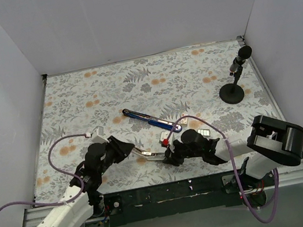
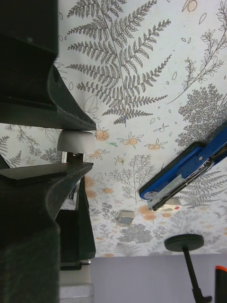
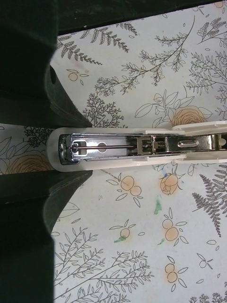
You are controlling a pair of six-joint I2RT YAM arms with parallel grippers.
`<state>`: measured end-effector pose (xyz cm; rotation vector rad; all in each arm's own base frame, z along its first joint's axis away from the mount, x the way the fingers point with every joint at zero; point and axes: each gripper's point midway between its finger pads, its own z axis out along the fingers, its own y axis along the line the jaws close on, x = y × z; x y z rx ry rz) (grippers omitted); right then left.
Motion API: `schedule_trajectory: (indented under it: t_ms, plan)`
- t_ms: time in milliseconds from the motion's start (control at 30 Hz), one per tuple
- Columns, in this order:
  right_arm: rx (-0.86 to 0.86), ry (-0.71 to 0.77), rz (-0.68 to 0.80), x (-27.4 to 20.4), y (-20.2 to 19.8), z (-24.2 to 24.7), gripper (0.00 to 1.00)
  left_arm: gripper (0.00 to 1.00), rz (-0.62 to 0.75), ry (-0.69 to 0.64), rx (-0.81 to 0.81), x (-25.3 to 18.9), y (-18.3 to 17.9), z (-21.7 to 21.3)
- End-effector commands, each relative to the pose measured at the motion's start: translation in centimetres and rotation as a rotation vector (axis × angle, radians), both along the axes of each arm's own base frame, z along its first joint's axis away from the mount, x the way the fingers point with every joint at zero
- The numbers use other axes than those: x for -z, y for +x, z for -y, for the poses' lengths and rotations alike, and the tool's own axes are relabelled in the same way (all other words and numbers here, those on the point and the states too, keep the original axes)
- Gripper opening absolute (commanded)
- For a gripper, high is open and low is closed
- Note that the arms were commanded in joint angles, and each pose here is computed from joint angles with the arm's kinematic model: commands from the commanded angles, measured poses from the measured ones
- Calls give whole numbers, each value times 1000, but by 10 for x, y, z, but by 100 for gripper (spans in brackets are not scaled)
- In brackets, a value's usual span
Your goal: Load the staples into the stapler
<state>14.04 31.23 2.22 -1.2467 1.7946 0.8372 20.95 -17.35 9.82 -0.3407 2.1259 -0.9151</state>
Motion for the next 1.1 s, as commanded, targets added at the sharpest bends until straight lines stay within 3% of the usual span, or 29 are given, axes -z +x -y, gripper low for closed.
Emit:
schedule_trajectory:
  t_ms: [0, 400, 567, 700, 767, 867, 1067]
  plan:
    - [88, -279, -62, 64, -9, 51, 1, 0, 14, -119, -286, 3, 20, -33]
    - [94, -326, -90, 81, -14, 57, 1, 0, -85, -66, -465, 59, 10, -69]
    - [101, -336, -91, 83, -13, 58, 1, 0, -66, -76, -506, 51, 12, -76]
    - [94, -326, -80, 80, -13, 55, 1, 2, 37, -77, -392, 24, 19, -61]
    - [85, -314, -64, 76, -12, 49, 1, 11, 79, -101, -269, 2, 20, -40]
    - [93, -312, -27, 67, -4, 37, 1, 16, 114, -56, -120, -20, 26, -16]
    - [110, -301, 19, 50, 8, 21, 1, 31, 163, 25, -6, -36, 31, -3]
